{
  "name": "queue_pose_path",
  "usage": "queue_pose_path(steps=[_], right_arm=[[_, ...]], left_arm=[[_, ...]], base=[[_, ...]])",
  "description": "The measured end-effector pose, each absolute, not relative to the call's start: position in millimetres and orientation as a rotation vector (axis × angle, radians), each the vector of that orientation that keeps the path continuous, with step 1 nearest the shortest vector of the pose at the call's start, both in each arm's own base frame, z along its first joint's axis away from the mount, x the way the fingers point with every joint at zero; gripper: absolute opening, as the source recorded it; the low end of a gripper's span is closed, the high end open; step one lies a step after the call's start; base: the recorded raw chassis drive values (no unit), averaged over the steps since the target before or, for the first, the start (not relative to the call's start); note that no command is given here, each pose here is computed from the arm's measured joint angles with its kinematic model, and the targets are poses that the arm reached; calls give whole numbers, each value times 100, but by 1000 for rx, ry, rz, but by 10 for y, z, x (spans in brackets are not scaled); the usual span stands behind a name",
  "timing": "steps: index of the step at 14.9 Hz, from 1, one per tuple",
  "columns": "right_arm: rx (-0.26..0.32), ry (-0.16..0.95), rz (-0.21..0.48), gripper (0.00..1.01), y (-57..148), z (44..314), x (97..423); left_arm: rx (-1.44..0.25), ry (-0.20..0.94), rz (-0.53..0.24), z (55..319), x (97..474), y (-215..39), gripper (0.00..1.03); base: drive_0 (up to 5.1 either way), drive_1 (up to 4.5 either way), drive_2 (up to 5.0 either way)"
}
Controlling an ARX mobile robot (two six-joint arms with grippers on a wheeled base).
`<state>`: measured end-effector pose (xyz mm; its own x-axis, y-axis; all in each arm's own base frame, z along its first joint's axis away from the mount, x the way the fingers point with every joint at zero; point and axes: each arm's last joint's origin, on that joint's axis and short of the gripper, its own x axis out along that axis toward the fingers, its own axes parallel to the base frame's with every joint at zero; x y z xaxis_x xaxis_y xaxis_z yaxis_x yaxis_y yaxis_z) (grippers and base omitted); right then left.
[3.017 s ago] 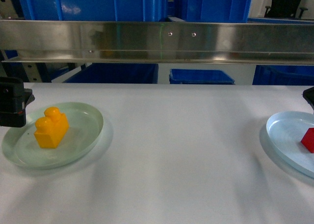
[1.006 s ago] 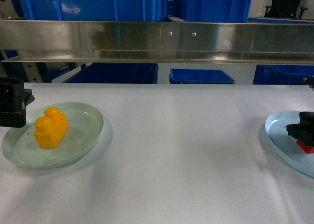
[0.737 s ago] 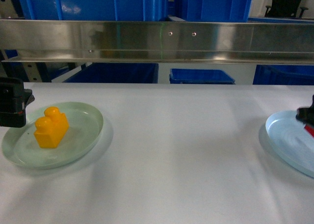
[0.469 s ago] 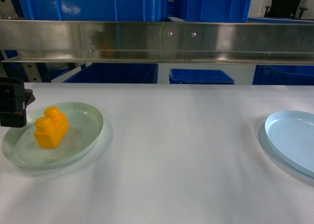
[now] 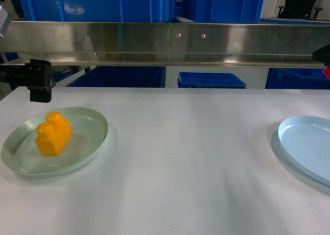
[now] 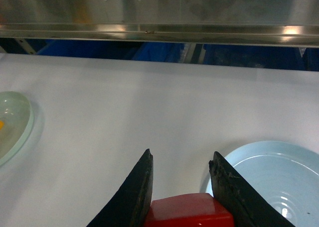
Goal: Sort and place red and yellow blocks in left bins
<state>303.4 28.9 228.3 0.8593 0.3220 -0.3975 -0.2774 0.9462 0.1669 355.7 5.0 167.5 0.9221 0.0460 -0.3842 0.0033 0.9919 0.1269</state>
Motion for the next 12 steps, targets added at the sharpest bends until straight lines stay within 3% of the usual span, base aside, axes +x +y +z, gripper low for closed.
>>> queue_pose_path(steps=[5,6,12], right_arm=[[113,446,313,29,327,2241,3022],[114,453,306,29,323,2206,3008],[122,448,299,29,321,2195,3003]], left_arm=[[42,542,-35,1614,3549,-113,98],[57,644,-40,1467,3518,-183,98],[98,699,-10,1335,3517,-198,98]], base=[[0,0,0],[0,0,0],[0,0,0]])
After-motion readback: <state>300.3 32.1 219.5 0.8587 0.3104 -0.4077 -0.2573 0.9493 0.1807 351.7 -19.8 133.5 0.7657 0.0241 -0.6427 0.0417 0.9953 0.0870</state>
